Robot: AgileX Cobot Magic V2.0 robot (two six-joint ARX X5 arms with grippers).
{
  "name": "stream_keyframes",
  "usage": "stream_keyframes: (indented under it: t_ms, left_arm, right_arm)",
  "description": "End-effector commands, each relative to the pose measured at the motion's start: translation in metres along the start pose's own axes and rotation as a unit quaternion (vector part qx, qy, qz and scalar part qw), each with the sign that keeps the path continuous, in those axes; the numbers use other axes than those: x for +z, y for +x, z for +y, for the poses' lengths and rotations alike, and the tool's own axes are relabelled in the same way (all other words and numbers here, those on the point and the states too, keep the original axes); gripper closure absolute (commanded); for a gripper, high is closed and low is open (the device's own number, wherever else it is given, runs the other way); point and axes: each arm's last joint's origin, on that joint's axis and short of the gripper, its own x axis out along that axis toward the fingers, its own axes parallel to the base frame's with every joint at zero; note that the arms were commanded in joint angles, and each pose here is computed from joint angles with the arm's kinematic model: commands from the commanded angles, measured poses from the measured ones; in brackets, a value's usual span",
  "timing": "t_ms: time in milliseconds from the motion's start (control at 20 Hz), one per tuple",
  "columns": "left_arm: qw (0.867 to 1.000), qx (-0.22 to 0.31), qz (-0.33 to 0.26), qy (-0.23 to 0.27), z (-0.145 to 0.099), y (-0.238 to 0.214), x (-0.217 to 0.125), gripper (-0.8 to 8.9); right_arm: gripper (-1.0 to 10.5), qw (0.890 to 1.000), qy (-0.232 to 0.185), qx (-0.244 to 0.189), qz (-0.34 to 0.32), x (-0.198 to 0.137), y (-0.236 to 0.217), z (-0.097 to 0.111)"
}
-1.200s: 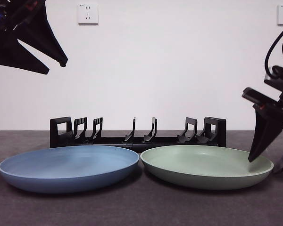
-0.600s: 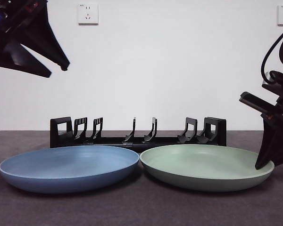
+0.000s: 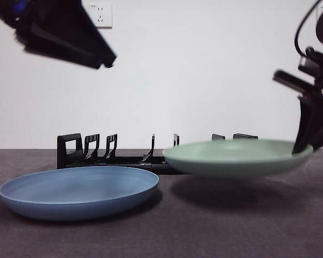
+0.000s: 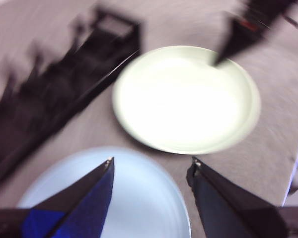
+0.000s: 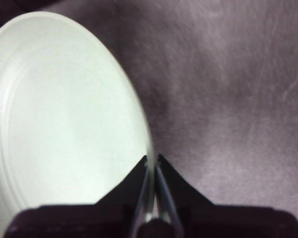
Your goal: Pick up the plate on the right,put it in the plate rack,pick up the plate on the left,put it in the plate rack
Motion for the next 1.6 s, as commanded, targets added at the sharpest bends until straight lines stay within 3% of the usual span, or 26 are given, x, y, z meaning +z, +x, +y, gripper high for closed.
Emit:
stream_keyframes:
  t_ms: [50,550,950,1350,1600]
  left_arm:
    - [0.994,-0.007,-0.005,0.112,-0.011,0.002,0.005,5.59]
    - [0.956,0.056,0.005,0.289,-0.034,0.003,0.032,5.57]
    - [0.938,0.009,0.052,0.342,-0.047,0.031,0.034,5.56]
    - [0.898,-0.025,0.092,0.43,-0.067,0.055,0.023,5.57]
    - [0.894,-0.034,0.105,0.434,-0.068,0.065,0.018,5.67]
  right_arm:
    - [9.6,1.0,-0.005,0.006,-0.002,0.008,-0.009,0.007]
    - [9.6,1.0,-0.027,0.014,0.0,0.028,-0.038,0.03]
    - [9.6,0.997,-0.054,0.049,0.01,0.029,-0.043,0.049]
    - [9.6,0.997,-0.059,0.053,0.022,0.026,-0.042,0.052]
    - [9.6,0.994,-0.064,0.084,0.032,0.025,-0.043,0.054]
